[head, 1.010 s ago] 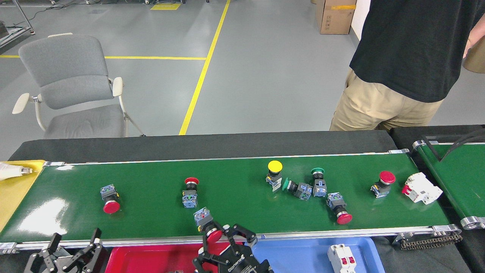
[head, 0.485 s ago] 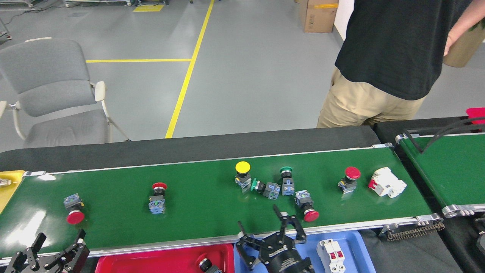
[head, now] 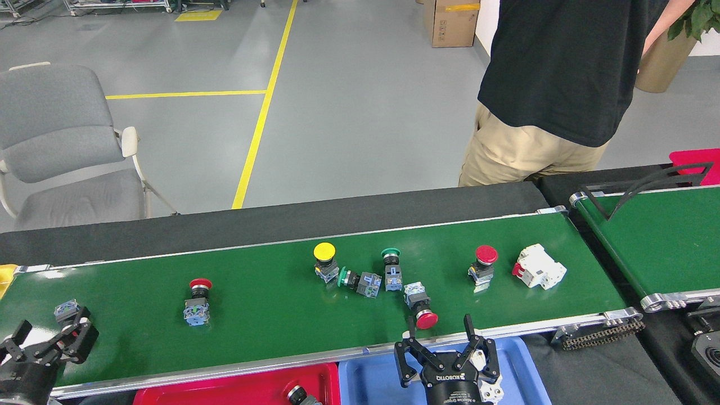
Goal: Pick switch part from conveyor to tray
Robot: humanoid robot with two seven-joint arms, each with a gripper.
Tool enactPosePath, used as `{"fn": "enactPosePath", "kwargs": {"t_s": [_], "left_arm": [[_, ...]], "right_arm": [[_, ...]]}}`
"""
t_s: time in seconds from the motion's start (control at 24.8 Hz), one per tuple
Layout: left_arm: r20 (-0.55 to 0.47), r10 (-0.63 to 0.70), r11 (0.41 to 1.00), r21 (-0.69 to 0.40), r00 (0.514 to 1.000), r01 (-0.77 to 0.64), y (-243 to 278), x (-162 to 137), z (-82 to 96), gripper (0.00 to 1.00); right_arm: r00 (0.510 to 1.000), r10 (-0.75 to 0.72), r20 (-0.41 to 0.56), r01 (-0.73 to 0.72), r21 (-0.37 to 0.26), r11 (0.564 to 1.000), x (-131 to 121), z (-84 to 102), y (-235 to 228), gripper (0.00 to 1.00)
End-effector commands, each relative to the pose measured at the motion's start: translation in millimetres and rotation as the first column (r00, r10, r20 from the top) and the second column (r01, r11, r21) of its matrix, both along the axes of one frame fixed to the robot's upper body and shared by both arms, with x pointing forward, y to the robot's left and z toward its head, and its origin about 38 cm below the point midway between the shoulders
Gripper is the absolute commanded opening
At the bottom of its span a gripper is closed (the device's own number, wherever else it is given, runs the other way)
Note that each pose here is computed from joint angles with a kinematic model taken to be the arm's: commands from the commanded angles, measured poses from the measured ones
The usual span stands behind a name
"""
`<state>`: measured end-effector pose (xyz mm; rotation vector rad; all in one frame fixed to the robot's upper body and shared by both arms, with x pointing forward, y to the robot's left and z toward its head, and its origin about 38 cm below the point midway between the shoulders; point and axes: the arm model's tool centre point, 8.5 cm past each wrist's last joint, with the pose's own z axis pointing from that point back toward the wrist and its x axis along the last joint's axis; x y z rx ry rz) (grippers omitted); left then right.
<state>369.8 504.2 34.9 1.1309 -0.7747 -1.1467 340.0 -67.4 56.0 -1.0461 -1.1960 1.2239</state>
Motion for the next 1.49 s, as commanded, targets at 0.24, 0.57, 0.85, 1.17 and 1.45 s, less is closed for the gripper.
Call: {"fn": "enactPosePath", "kwargs": {"t_s": [0.24, 0.57, 0.85, 1.17, 1.45], "left_arm": [[-0.038, 0.101, 0.994, 0.044, 0.994, -0.099, 11, 23, 0.0, 0.47], [0.040, -0.029, 1.000, 0.001, 0.999, 0.029, -19, 33, 2.5, 0.10], [0.150, -0.546, 0.834, 0.011, 0.824, 0.551, -101, -31, 28.7, 0.12], [0.136, -0.691, 0.704, -0.092, 0.710, 0.704, -173, -136, 4.8, 0.48], [0.189, -0.657, 0.728, -0.094, 0.730, 0.679, -184, -139, 9.2, 1.00]], "right_arm": [[0.995, 0.064, -0.081, -0.067, -0.034, 0.997, 24, -4.8, 28, 0.71], [0.992, 0.076, -0.100, -0.081, -0.043, 0.996, 24, -7.3, 27, 0.22], [0.975, 0.219, -0.050, -0.221, -0.037, 0.975, 20, 4.8, 39, 0.08], [0.485, 0.873, 0.055, -0.866, -0.113, 0.488, -40, 21.0, 81, 0.28], [0.404, 0.910, 0.095, -0.912, -0.036, 0.409, -47, 24.6, 78, 0.99]]}}
